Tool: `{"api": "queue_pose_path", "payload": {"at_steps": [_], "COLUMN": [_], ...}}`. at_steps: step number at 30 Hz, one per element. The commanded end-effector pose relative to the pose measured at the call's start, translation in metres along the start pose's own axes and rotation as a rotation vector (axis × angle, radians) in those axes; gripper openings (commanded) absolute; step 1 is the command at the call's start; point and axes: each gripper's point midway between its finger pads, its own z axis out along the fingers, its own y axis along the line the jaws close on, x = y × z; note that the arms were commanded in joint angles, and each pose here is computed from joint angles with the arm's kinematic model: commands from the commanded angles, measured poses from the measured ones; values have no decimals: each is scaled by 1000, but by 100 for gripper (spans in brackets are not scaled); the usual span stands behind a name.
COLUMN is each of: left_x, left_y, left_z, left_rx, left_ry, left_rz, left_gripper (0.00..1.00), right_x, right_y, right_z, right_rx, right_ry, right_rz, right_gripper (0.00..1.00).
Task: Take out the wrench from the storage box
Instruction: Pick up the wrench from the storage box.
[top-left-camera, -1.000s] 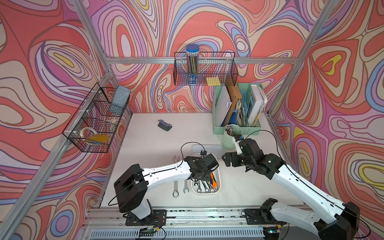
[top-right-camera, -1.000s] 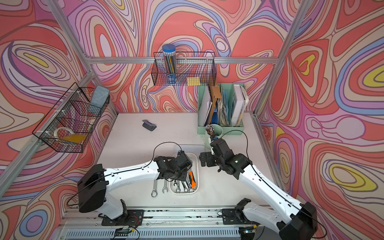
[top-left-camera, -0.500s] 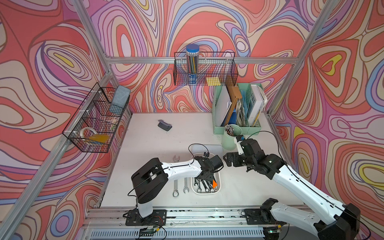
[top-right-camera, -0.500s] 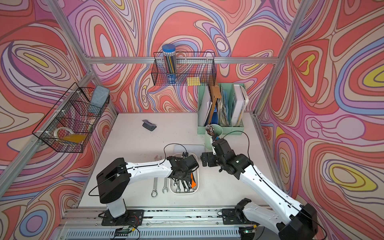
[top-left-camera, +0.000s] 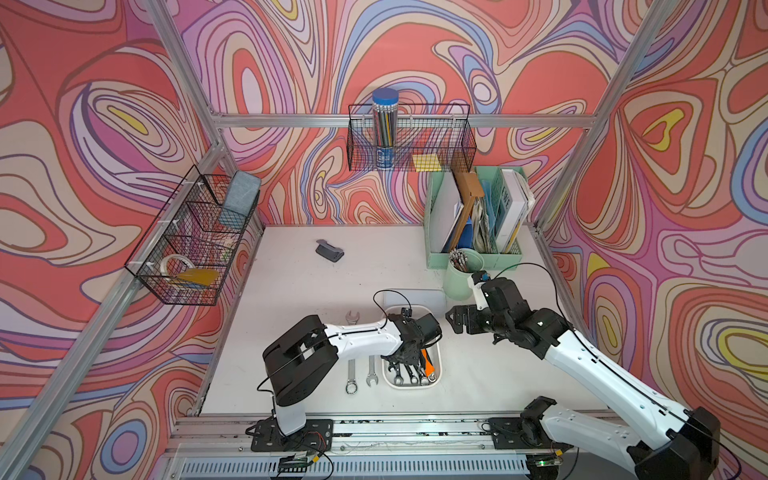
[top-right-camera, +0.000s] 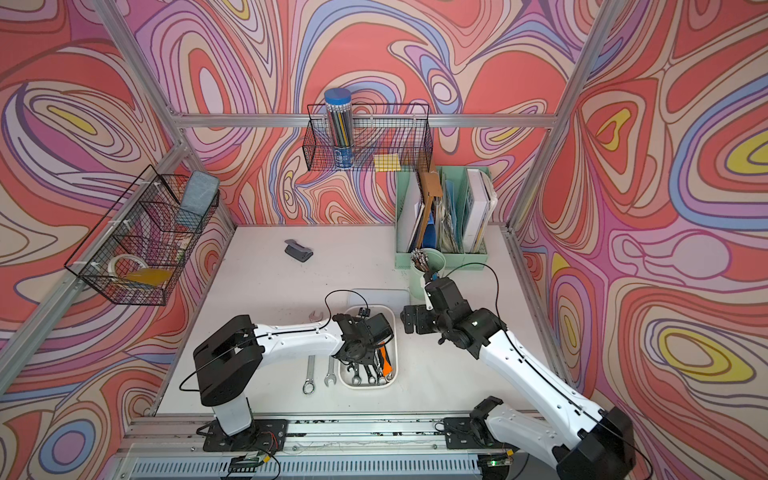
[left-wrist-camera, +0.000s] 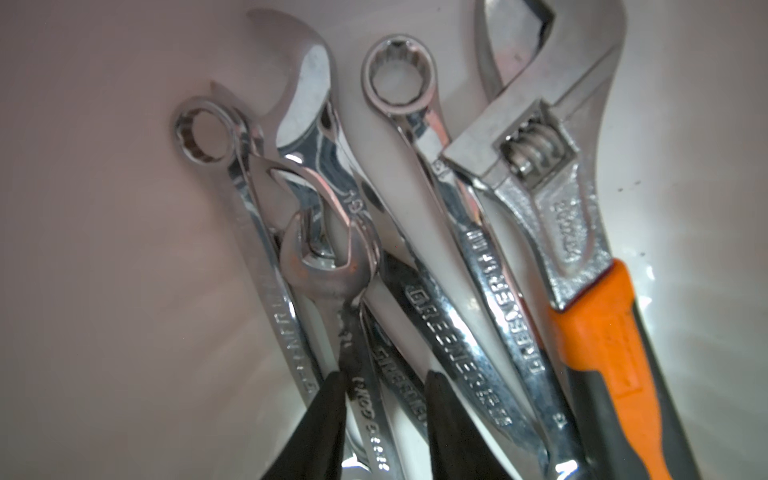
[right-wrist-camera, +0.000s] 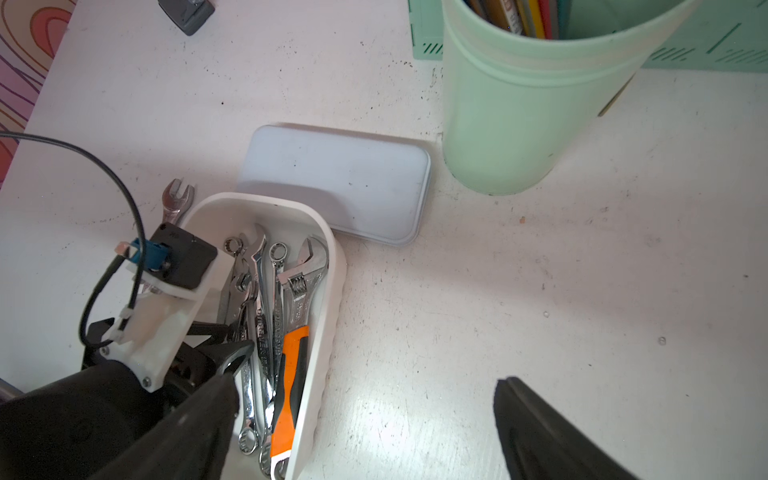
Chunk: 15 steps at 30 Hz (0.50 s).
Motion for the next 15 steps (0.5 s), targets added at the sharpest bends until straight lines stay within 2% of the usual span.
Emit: {"api": "queue_pose_path", "payload": {"at_steps": [1, 5, 15], "left_x": [18, 25, 34], "left_y": [9, 6, 3], "left_z": [20, 22, 18], "left_rx": [-26, 11, 50], "left_ry": [86, 113, 152], "left_rz": [-14, -25, -12], "left_gripper": [39, 40, 18], "right_x": [1, 0, 4], "right_y": [-1, -1, -3], "right_z": [2, 3, 4], "right_rx": [-8, -12, -14], "right_ry": [-5, -6, -3], "right_rz": [-5, -3, 3], "right_gripper": [98, 98, 98]}}
